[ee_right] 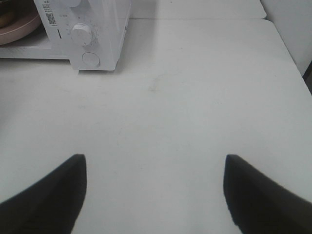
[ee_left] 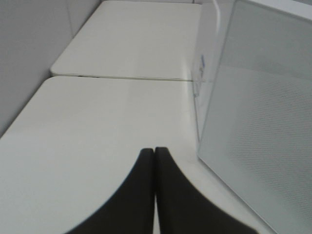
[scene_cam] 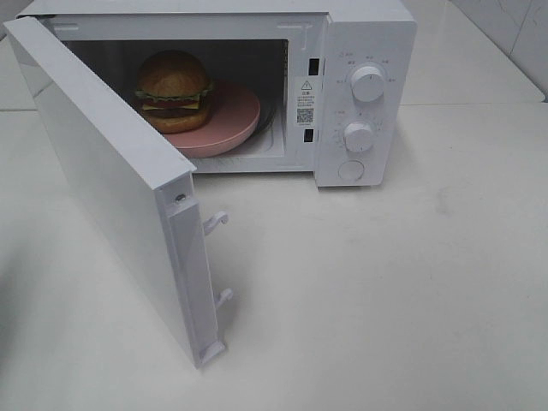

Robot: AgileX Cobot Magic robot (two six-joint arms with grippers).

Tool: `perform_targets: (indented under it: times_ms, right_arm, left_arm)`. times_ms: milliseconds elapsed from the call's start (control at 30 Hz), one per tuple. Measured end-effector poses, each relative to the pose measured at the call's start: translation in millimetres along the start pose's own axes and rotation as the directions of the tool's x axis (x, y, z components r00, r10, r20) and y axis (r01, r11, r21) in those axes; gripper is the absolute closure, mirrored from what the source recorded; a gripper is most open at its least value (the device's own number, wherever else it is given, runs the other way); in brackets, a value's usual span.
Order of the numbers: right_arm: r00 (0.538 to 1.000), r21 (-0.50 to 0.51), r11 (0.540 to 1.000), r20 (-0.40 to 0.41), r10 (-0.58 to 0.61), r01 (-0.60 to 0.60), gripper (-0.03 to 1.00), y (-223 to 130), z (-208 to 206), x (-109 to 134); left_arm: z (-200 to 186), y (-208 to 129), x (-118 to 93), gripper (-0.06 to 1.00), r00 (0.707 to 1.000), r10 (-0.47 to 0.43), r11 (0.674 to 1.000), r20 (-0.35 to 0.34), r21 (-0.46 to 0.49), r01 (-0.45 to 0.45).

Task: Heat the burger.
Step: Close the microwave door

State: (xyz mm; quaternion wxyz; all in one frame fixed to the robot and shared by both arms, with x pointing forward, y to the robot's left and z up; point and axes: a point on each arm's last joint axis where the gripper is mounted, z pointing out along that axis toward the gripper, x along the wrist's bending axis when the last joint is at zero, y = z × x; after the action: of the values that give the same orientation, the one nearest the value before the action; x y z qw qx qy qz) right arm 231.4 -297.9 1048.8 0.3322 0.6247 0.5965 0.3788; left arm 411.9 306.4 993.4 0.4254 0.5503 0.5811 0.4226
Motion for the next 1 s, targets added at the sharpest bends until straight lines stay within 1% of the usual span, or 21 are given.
perform_targets:
  times_ms: [33,67,100,133,167,200,233,267,300,333,367,400,467,500,567,700,833,867,900,967,1000]
  right_arm:
    - [1.000,0.000,1.000,0.000,0.000,0.000,0.21,0,0,0]
    - [1.000,0.000,1.000,0.000,0.000,0.000,0.21,0,0,0]
    - [1.000,0.000,1.000,0.000,0.000,0.000,0.21,0,0,0]
    - [1.000,0.000,1.000,0.000,0.000,0.000,0.21,0,0,0]
    - [1.000,0.000,1.000,0.000,0.000,0.000,0.21,0,0,0]
    - [1.000,0.000,1.000,0.000,0.000,0.000,0.21,0,0,0]
    - [1.000,0.000,1.000,0.000,0.000,0.000,0.21,0,0,0]
    - [1.000,0.000,1.000,0.000,0.000,0.000,0.21,0,0,0]
    - [1.000,0.000,1.000,0.000,0.000,0.000,0.21,0,0,0]
    - [1.000,0.000,1.000,0.000,0.000,0.000,0.21,0,0,0]
    - [1.000,0.000,1.000,0.000,0.000,0.000,0.21,0,0,0]
    - [1.000,0.000,1.000,0.000,0.000,0.000,0.21,0,0,0]
    - [1.000,0.000,1.000,0.000,0.000,0.000,0.21,0,0,0]
    - [1.000,0.000,1.000,0.000,0.000,0.000,0.21,0,0,0]
    - [1.000,0.000,1.000,0.000,0.000,0.000,0.21,0,0,0]
    - [1.000,0.000,1.000,0.000,0.000,0.000,0.21,0,0,0]
    - [1.000,0.000,1.000,0.000,0.000,0.000,0.21,0,0,0]
    - [1.000,0.000,1.000,0.000,0.000,0.000,0.21,0,0,0]
    - [1.000,0.000,1.000,0.000,0.000,0.000,0.21,0,0,0]
    - [1.000,0.000,1.000,0.000,0.000,0.000,0.21,0,0,0]
    - [1.000,0.000,1.000,0.000,0.000,0.000,0.21,0,0,0]
  left_arm:
    - [0,0,0,0.94,1.000,0.000,1.000,0.000,0.000,0.000]
    - [7,-3,-8,0.94,0.997,0.041,0.999,0.060,-0.004,-0.041]
    - [10,-3,-11,0.94,0.995,0.057,0.998,0.085,-0.013,-0.056]
    - [10,-3,-11,0.94,0.995,0.057,0.998,0.085,-0.013,-0.056]
    - [15,-6,-19,0.94,0.986,0.086,0.996,0.140,-0.019,-0.084]
    - [18,-8,-22,0.94,0.983,0.090,0.996,0.162,-0.019,-0.088]
    - [18,-8,-22,0.94,0.983,0.090,0.996,0.162,-0.019,-0.088]
    - [23,-13,-28,0.94,0.976,0.092,0.996,0.197,-0.007,-0.093]
    - [26,-15,-31,0.94,0.972,0.092,0.996,0.215,-0.001,-0.093]
    - [26,-15,-31,0.94,0.972,0.092,0.996,0.215,-0.001,-0.093]
    - [30,-19,-38,0.94,0.964,0.093,0.995,0.248,0.002,-0.097]
    - [30,-19,-38,0.94,0.964,0.093,0.995,0.248,0.002,-0.097]
    - [36,-27,-48,0.94,0.952,0.090,0.995,0.292,0.020,-0.100]
    - [36,-27,-48,0.94,0.952,0.090,0.995,0.292,0.020,-0.100]
    - [43,-36,-53,0.94,0.950,0.069,0.995,0.306,0.049,-0.088]
    - [48,-40,-59,0.94,0.944,0.057,0.996,0.324,0.050,-0.077]
    - [56,-36,-70,0.94,0.931,0.065,0.996,0.358,0.035,-0.083]
    - [56,-36,-70,0.94,0.931,0.065,0.996,0.358,0.035,-0.083]
    - [60,-34,-76,0.94,0.925,0.069,0.996,0.374,0.027,-0.085]
    - [61,-32,-79,0.94,0.923,0.069,0.996,0.380,0.021,-0.083]
    - [64,-32,-85,0.94,0.918,0.064,0.997,0.390,0.023,-0.079]
